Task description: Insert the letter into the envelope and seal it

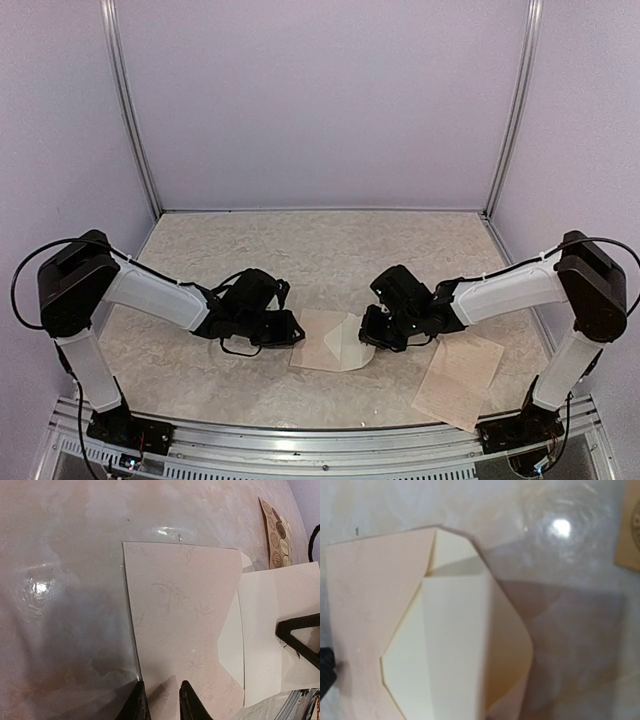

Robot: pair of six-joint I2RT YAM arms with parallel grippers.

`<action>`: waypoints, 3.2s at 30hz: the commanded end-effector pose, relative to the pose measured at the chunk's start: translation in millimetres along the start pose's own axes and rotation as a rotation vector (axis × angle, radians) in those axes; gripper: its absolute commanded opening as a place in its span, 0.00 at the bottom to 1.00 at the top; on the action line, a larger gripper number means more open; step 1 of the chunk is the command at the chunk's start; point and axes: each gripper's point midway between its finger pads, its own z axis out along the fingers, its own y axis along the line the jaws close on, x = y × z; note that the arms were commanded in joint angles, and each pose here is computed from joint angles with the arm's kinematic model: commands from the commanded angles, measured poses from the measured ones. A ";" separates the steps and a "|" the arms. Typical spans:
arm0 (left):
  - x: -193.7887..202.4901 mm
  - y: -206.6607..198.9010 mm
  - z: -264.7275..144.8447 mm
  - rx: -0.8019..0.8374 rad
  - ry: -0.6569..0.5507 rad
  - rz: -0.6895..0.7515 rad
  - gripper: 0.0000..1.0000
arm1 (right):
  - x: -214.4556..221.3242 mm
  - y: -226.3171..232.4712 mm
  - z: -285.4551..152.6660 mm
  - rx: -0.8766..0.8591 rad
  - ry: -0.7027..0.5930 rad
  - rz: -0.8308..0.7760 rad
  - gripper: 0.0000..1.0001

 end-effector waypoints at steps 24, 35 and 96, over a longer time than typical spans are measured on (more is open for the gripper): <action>-28.8 -9.0 -2.9 -0.069 -0.069 0.105 0.21 | -15.8 3.2 0.3 -0.008 -0.024 -0.008 0.00; -50.3 -8.7 -28.8 -0.155 -0.163 0.140 0.34 | -16.7 -3.5 -3.4 0.018 -0.030 -0.004 0.00; 4.6 43.6 24.0 -0.205 -0.005 0.188 0.00 | -48.0 13.4 36.6 0.042 -0.030 -0.080 0.00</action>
